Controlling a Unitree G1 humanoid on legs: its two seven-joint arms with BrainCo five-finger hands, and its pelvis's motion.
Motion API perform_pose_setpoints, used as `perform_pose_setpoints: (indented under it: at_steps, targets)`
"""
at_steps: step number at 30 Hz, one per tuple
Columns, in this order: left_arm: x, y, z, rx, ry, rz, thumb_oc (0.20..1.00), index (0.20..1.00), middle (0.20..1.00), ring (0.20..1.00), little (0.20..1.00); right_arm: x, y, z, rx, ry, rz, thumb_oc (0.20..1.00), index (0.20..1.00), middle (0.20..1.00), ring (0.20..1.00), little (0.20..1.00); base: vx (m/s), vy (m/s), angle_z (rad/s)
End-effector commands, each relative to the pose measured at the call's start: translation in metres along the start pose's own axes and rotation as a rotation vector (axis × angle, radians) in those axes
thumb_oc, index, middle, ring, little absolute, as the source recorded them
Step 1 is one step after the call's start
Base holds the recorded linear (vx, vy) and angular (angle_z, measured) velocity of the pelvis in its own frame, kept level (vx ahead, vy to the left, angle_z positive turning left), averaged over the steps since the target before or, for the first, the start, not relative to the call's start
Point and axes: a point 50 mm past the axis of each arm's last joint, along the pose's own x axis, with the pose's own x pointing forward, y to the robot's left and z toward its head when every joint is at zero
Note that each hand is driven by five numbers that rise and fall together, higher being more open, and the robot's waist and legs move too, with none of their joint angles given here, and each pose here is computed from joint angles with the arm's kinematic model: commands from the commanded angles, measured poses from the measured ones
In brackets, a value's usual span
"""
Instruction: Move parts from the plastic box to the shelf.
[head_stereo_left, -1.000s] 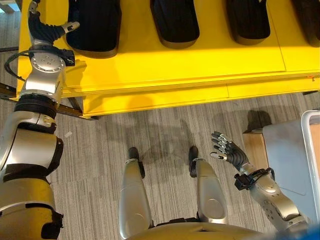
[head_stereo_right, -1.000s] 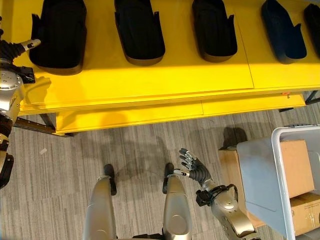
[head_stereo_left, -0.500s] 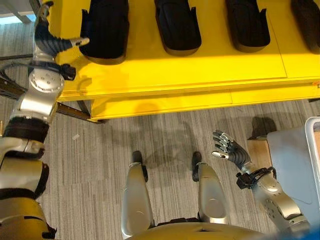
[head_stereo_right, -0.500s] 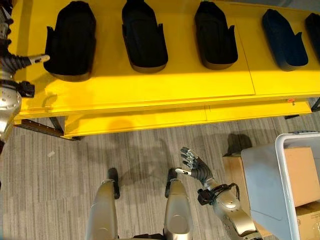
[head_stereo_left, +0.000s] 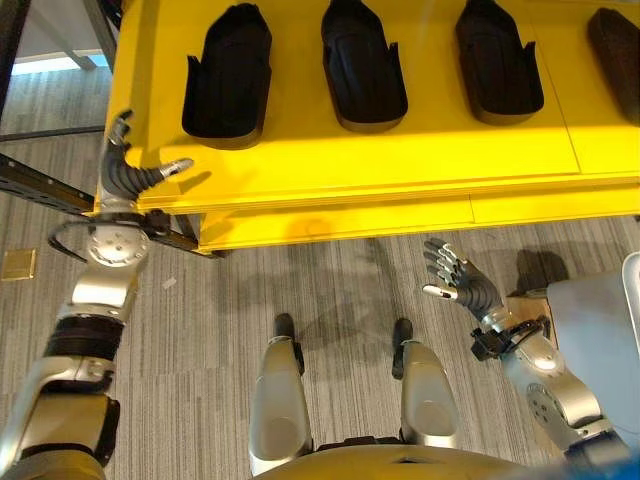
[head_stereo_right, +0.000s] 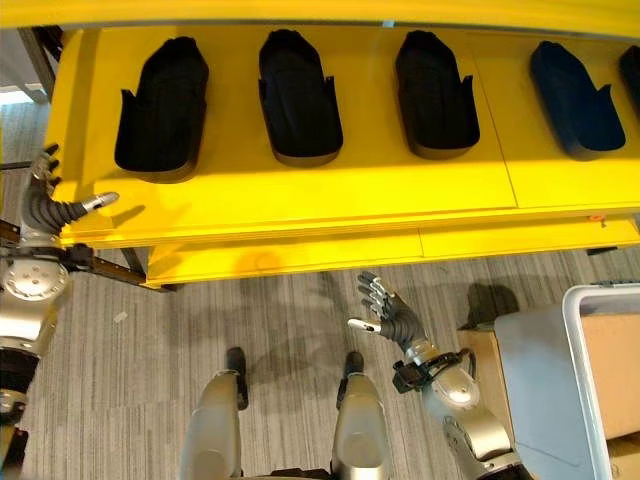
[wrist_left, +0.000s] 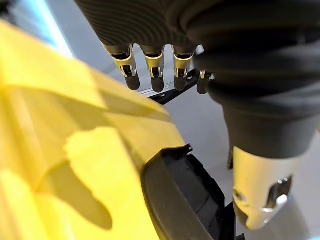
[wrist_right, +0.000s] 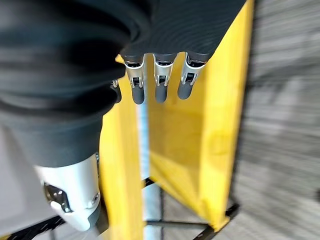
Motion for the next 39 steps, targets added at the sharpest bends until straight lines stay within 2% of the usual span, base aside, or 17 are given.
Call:
perform_pose_setpoints:
  at_steps: [1,14,28,39]
  targets:
    - [0.001,0.006,0.013,-0.071,-0.088,0.037,1.000,1.000,1.000,1.000,1.000,-0.001,0.007,0.022,0.029,-0.146,0.029,1.000,1.000,1.000,1.000,1.000,0.03,0.003,0.03]
    - [-0.009,-0.025,0.002,-0.162,-0.033,0.028,1.000,1.000,1.000,1.000,1.000,0.029,0.058,0.074,0.198,-0.388,0.236,1.000,1.000,1.000,1.000,1.000,0.00,0.000,0.01]
    - [-0.013,-0.057,0.012,-0.246,-0.042,-0.033,1.000,1.000,1.000,1.000,1.000,0.071,0.076,0.110,0.132,-0.491,0.204,1.000,1.000,1.000,1.000,1.000,0.00,0.000,0.00]
    - [-0.014,-0.066,0.016,-0.268,-0.044,-0.065,1.000,1.000,1.000,1.000,1.000,0.094,0.086,0.132,0.085,-0.538,0.170,1.000,1.000,1.000,1.000,1.000,0.00,0.001,0.01]
